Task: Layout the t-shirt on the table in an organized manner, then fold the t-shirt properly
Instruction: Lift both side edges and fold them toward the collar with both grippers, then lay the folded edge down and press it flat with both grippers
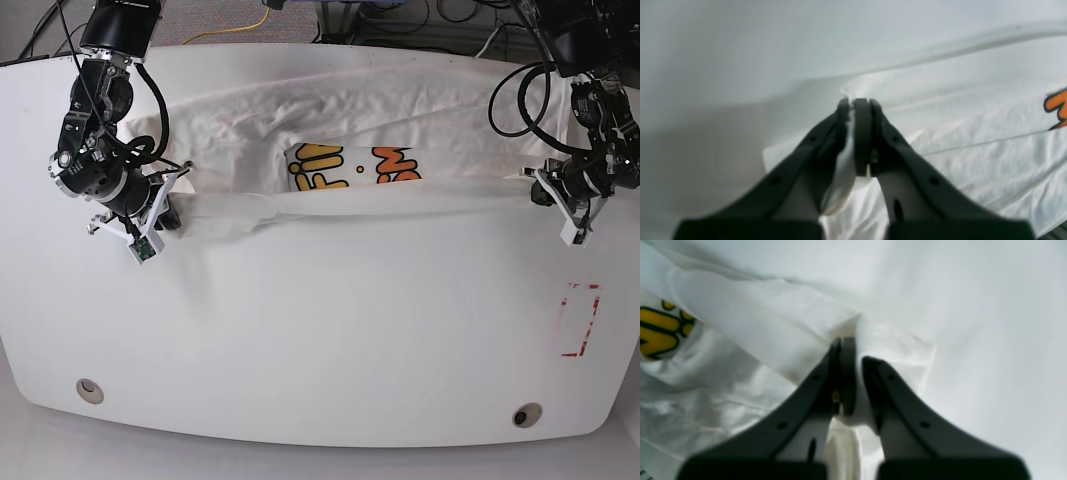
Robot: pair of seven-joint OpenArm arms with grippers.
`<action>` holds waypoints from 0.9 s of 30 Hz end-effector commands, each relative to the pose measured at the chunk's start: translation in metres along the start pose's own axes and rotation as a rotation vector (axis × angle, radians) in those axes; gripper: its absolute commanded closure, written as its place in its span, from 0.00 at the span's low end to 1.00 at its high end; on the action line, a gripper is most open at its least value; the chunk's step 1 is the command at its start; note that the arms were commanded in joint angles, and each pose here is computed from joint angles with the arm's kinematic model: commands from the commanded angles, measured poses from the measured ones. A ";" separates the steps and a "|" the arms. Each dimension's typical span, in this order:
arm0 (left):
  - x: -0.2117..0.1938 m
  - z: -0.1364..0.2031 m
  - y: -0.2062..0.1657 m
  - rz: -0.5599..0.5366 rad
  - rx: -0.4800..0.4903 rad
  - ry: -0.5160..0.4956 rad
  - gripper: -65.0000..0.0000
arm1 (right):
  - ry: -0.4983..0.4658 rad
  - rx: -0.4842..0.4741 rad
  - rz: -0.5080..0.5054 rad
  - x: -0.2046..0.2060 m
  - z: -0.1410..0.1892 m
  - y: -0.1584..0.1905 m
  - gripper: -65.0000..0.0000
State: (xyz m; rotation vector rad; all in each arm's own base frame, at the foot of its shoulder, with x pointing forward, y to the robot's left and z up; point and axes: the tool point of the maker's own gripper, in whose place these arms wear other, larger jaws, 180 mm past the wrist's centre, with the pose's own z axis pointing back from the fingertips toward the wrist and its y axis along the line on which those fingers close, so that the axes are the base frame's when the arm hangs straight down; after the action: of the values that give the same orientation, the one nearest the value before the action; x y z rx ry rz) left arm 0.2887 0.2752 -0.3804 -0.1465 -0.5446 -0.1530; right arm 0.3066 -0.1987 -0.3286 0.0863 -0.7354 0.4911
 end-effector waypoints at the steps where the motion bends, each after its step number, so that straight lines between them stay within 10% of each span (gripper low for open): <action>1: 0.007 0.010 0.001 -0.030 0.014 -0.026 0.99 | -0.036 -0.020 0.017 0.010 0.007 -0.006 0.99; 9: -0.004 0.021 0.004 -0.080 0.046 -0.005 0.83 | -0.010 -0.016 0.013 0.000 0.006 -0.003 0.97; 20: -0.011 0.041 0.013 -0.151 0.104 0.046 0.44 | 0.020 -0.005 0.013 -0.014 0.008 0.005 0.04; 27: 0.001 0.064 0.021 -0.228 0.172 0.059 0.44 | -0.020 -0.063 0.028 -0.008 0.029 -0.003 0.00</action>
State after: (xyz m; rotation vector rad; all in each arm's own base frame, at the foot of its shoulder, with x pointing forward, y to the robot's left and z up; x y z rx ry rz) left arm 0.2511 0.3013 -0.3495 0.0405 -0.4622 -0.3017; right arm 0.2784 -0.2018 -0.3332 0.0675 -0.7081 0.4926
